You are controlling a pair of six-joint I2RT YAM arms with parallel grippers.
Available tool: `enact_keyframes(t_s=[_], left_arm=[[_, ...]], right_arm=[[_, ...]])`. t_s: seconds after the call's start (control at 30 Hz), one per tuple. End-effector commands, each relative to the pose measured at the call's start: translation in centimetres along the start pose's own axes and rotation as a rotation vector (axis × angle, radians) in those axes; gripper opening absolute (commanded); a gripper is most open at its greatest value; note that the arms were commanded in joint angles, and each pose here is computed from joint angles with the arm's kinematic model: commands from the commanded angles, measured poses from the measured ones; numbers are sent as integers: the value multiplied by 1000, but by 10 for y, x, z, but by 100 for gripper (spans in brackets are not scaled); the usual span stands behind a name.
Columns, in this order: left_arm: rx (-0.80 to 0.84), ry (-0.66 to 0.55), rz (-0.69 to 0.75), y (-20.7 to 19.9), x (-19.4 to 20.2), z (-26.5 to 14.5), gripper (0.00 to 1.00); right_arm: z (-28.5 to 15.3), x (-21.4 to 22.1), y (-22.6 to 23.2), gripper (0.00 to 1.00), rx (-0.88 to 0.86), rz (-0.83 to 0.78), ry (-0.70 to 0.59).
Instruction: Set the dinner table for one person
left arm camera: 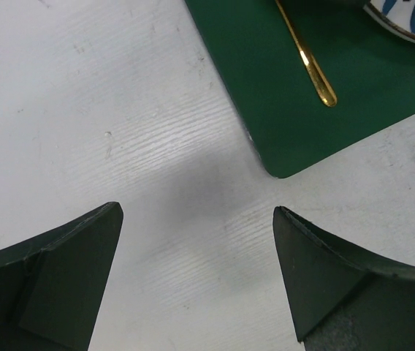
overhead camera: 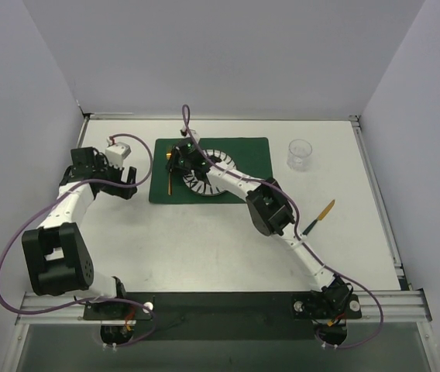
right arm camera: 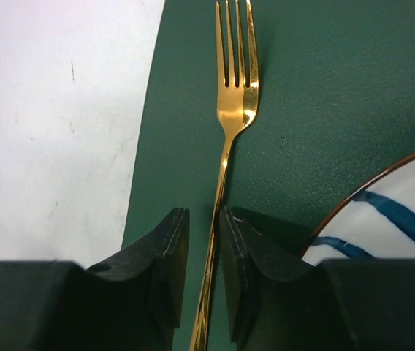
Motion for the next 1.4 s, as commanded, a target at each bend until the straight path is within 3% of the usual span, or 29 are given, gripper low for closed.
enact_keyframes(t_s=[0.0,0.17,0.37,0.43,0.53,0.6,0.63,0.73,0.9,1.37], left_arm=[[24,-107,69,-6,-47,-4,95],[-5,-183,32,-8,-75,3,95],[-32,-139,45,-10,-79,27,95],[-27,-124,38,-10,-78,36,95],[4,-109,78,-23,-86,47,95],[23,-108,89,-31,-87,52,95],[28,-108,85,-33,-86,53,95],[66,-106,91,-42,-81,54,96],[84,-128,107,-47,-86,45,96],[117,-161,122,-56,-88,36,96]], right_arm=[[-64,-53,55,27,-123,-15,-74],[-149,-98,65,34,-150,-30,-128],[-239,-110,19,43,-58,-90,-91],[-259,-85,-38,45,131,-126,-11],[-310,-85,-92,50,341,-120,-60],[-343,-69,-135,52,460,-48,-49],[-365,-80,-153,53,490,27,-102],[-390,-56,-210,53,599,212,-104],[-409,-40,-279,54,772,441,-122],[-393,-11,-332,53,978,526,22]])
Point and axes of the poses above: each gripper's point midway between its finger pads, its own z axis out along the fingers, its own y axis along the line the jaws close on, x = y × z, the point moved 5 cm from there along -z, back along the fingers, and after that the axes turned 13 degrees about z, right-handed, at the moved point
